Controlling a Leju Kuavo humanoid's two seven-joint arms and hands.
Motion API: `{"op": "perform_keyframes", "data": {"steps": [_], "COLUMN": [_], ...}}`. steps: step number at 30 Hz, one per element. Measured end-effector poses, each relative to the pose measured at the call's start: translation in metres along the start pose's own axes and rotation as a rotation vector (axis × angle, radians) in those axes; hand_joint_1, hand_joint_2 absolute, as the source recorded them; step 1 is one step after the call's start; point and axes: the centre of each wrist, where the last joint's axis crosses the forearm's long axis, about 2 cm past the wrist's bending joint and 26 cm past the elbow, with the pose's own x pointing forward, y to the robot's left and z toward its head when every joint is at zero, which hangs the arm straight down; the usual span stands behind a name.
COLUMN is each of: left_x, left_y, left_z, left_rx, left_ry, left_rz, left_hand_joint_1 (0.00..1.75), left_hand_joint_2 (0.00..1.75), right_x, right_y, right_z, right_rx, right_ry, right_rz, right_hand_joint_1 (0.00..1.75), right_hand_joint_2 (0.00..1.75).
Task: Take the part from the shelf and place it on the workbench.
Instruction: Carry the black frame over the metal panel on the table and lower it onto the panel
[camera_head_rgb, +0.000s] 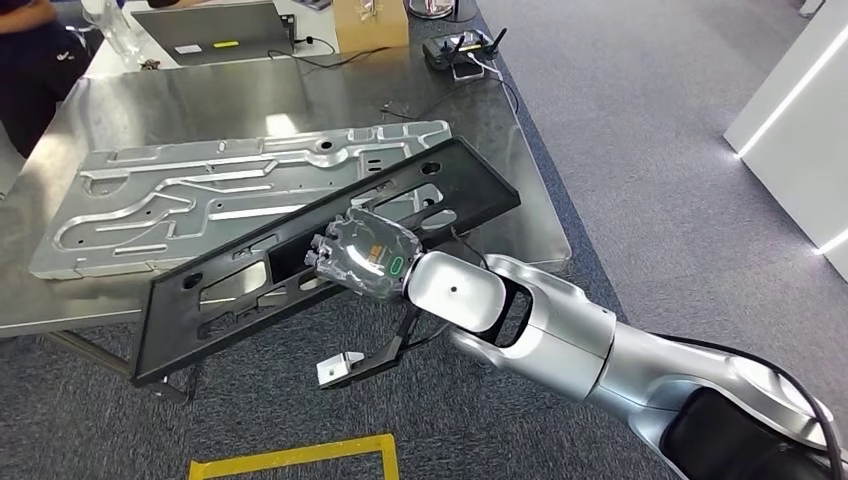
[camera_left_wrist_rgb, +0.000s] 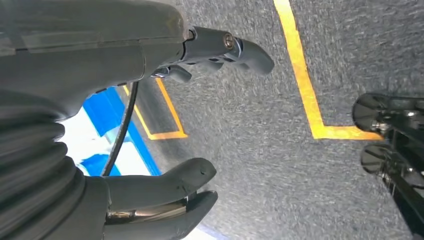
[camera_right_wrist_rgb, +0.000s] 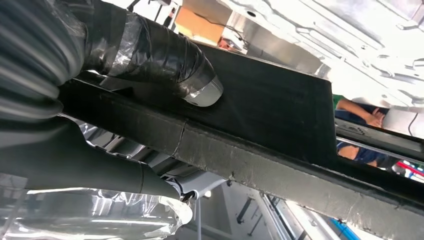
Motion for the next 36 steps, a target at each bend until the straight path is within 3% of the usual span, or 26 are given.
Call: {"op": "perform_keyframes", "data": {"steps": [36], "left_x": [0.002], "left_y": [-0.002], "left_z": [-0.002], "left_rx": [0.008], "left_ry": [-0.005], "left_rz": [0.007], "left_hand_joint_1": [0.0], "left_hand_joint_2": [1.75], "right_x": [-0.002], "right_y": [0.015], "right_z": [0.003], "right_rx": [0.03], "right_ry": [0.039], "right_rz": [-0.022], "right_hand_joint_1": [1.75], "right_hand_joint_2": [1.75]}}
